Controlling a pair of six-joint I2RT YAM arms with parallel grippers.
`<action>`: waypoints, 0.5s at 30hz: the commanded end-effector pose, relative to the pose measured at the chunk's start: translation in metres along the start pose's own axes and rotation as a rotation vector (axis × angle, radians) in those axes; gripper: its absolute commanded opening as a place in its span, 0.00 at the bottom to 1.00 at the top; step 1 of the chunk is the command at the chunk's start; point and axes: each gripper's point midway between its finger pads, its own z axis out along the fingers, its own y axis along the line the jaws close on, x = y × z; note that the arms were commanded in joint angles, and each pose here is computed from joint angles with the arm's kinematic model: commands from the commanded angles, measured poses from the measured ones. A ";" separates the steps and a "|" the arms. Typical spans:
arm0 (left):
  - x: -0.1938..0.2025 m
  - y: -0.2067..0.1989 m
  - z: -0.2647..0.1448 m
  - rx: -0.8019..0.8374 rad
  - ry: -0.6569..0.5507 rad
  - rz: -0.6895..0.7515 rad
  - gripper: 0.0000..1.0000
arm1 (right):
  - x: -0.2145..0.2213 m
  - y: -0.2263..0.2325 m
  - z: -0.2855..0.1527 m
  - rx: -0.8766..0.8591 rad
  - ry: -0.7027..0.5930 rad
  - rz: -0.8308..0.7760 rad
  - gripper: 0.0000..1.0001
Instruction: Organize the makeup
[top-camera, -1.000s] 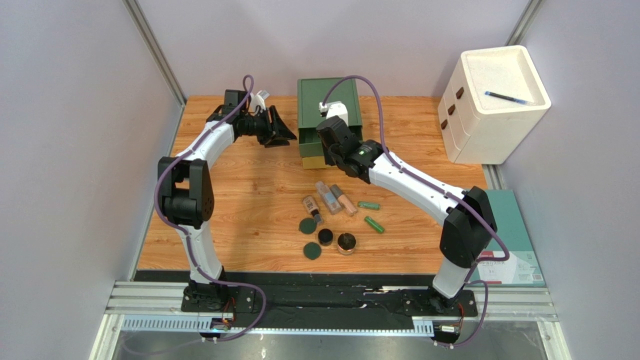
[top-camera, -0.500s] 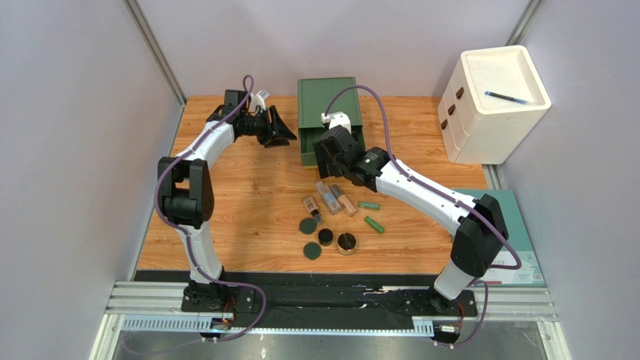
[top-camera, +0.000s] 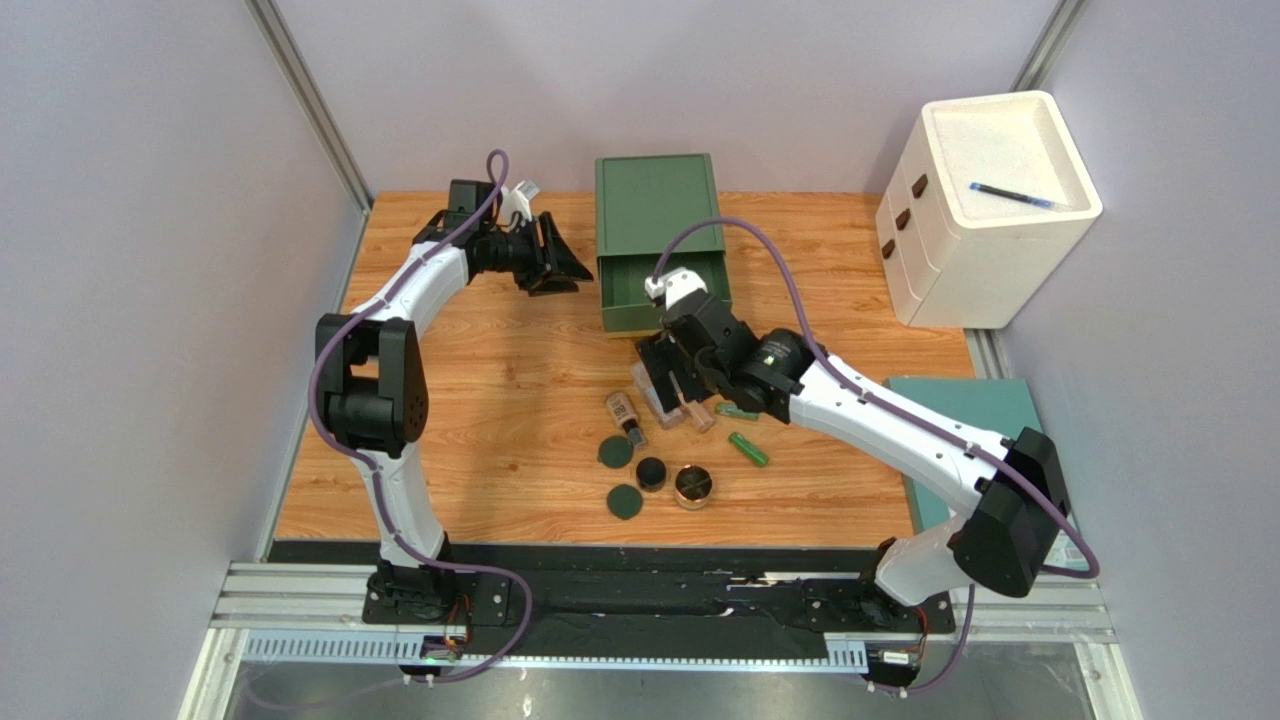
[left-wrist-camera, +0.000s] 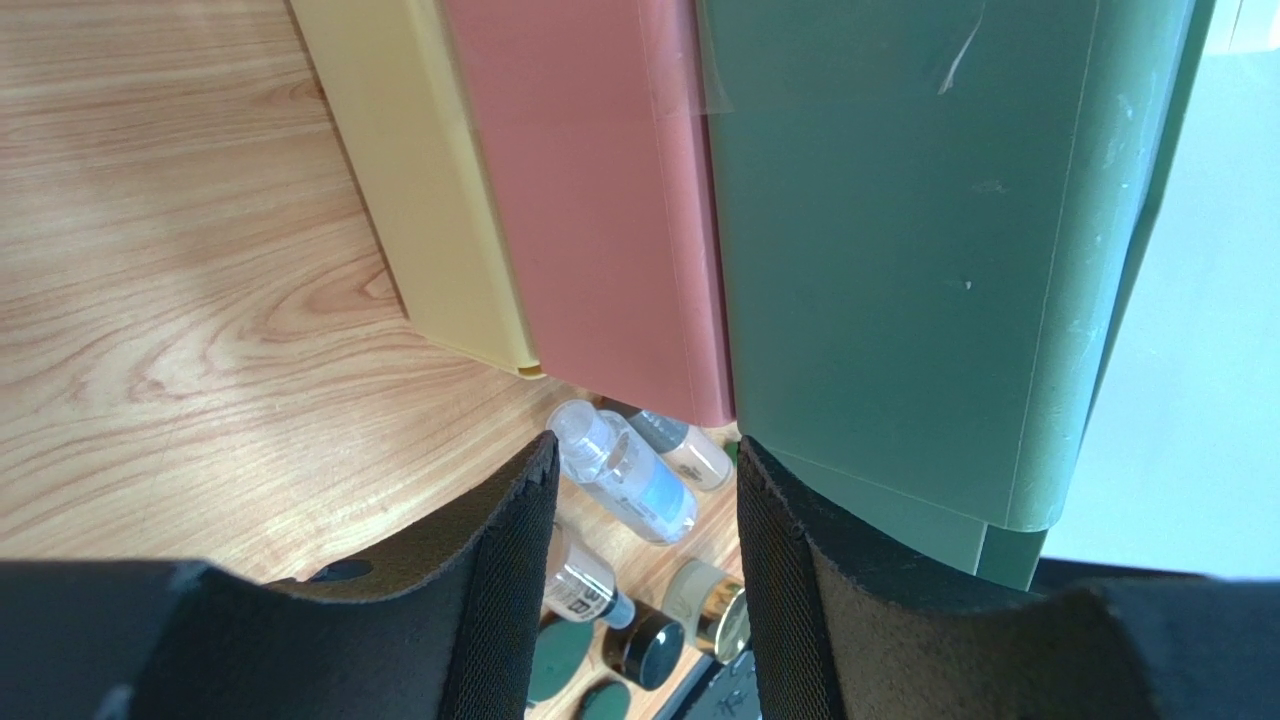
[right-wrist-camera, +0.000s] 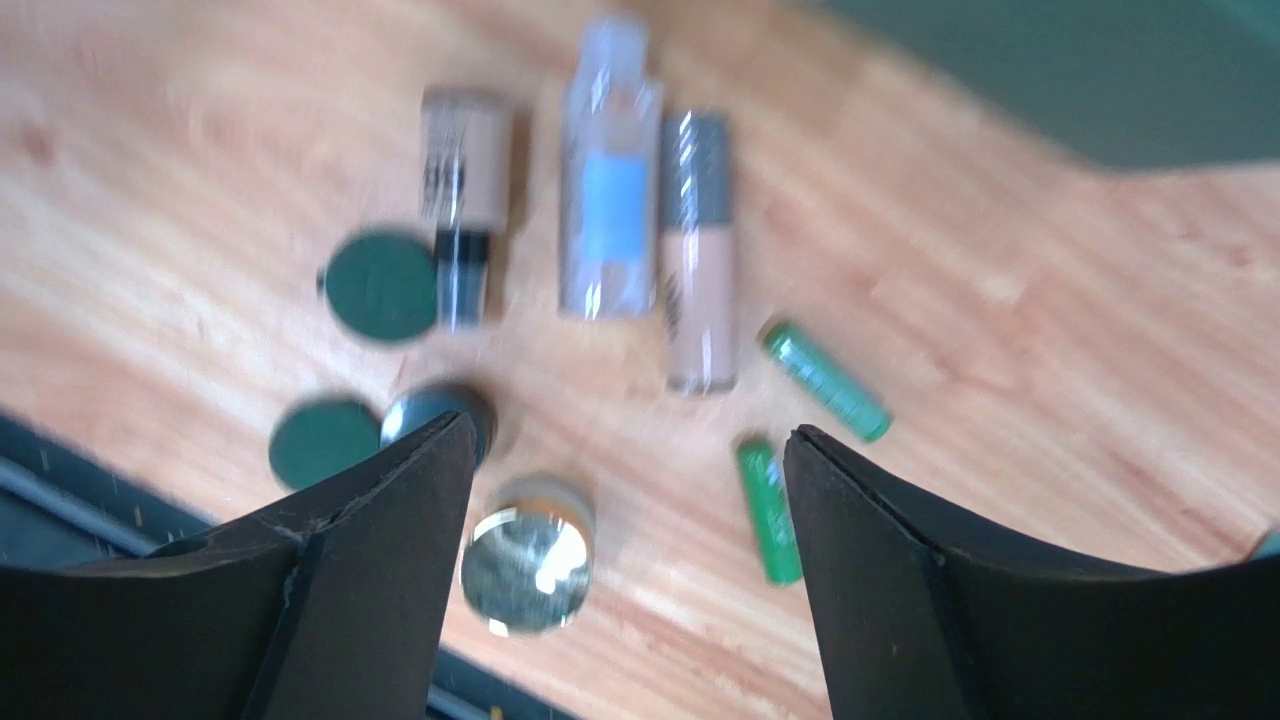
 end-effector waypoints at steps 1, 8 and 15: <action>0.000 -0.007 -0.008 0.006 -0.013 0.047 0.53 | 0.045 0.015 -0.007 -0.099 0.114 -0.080 0.78; 0.006 0.000 -0.006 -0.006 0.003 0.041 0.53 | 0.065 0.007 0.021 0.024 0.132 -0.129 0.75; 0.015 0.006 -0.008 -0.024 0.020 0.047 0.53 | 0.064 0.002 0.057 0.100 0.075 -0.151 0.73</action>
